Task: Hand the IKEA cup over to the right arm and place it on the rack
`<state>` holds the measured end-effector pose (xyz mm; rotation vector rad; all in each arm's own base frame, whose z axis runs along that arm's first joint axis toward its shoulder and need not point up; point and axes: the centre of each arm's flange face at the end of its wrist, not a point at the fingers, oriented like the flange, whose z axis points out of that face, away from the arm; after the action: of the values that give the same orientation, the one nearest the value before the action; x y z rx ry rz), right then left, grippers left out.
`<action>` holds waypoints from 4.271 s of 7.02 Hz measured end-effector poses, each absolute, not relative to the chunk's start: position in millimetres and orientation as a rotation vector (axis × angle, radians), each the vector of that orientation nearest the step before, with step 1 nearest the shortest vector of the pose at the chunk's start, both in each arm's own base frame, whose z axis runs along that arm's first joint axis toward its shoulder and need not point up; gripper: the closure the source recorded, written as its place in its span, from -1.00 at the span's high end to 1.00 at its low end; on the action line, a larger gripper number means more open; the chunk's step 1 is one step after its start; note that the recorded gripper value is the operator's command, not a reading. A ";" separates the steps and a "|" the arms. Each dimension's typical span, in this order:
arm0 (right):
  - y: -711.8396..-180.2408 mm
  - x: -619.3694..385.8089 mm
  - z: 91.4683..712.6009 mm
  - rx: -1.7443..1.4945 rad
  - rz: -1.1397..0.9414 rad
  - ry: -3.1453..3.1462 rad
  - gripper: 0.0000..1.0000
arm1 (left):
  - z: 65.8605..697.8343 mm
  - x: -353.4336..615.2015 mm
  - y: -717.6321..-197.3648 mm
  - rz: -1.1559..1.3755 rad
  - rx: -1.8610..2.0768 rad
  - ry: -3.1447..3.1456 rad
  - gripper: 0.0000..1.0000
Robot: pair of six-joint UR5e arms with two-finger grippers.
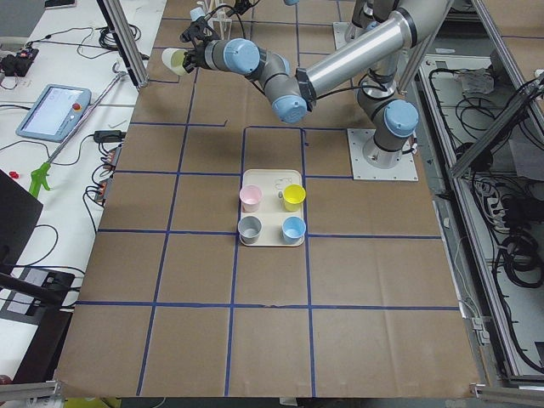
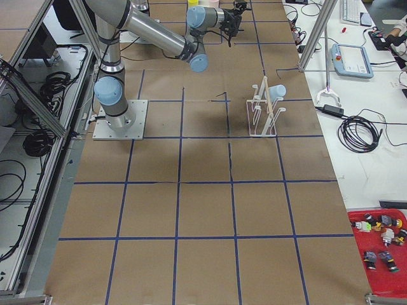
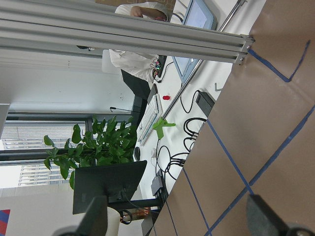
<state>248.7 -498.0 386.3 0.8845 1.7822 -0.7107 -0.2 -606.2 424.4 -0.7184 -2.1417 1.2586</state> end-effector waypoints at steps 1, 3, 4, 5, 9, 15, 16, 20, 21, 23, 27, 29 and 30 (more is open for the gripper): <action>-498.0 249.1 384.4 0.886 -0.706 1.785 1.00 | 405.7 -13.9 -603.0 1.304 -0.775 -2.067 -0.92; -493.4 249.5 375.5 0.897 -0.679 1.793 1.00 | 363.3 -46.1 -571.2 1.382 -0.872 -1.988 -0.92; -490.3 249.8 371.1 0.903 -0.665 1.797 0.99 | 350.6 -65.9 -555.1 1.400 -0.916 -1.957 -0.92; -488.5 250.6 369.3 0.923 -0.644 1.786 0.99 | 343.6 -86.8 -543.5 1.402 -0.958 -1.927 -0.92; -488.4 267.3 362.3 1.035 -0.510 1.710 0.99 | 337.7 -132.5 -526.1 1.376 -1.036 -1.860 -0.82; -514.1 313.6 357.5 1.011 -0.453 1.695 0.99 | 334.5 -150.9 -511.2 1.346 -1.053 -1.840 -0.81; -518.0 315.0 355.6 1.013 -0.451 1.695 0.99 | 335.2 -151.5 -510.9 1.347 -1.054 -1.839 -0.81; -525.2 317.8 349.1 1.016 -0.445 1.699 0.98 | 337.1 -151.9 -510.8 1.348 -1.051 -1.838 -0.80; -528.1 319.5 348.5 1.014 -0.445 1.699 0.98 | 337.3 -151.9 -510.8 1.348 -1.051 -1.838 -0.80; -532.3 328.7 344.1 1.005 -0.437 1.705 0.98 | 337.9 -152.0 -510.6 1.349 -1.051 -1.838 -0.80; -535.2 334.7 346.7 0.995 -0.438 1.701 0.71 | 341.2 -151.8 -509.6 1.355 -1.050 -1.842 -0.78; -535.6 334.9 347.4 0.994 -0.440 1.701 0.17 | 342.2 -151.7 -509.4 1.357 -1.050 -1.846 -0.77; -535.4 335.3 347.5 0.992 -0.438 1.701 0.05 | 342.5 -151.6 -509.4 1.359 -1.050 -1.848 -0.65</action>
<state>335.3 -535.4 347.5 0.9916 1.7008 -0.4380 -151.6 -509.4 342.5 -1.0501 -1.8476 1.3586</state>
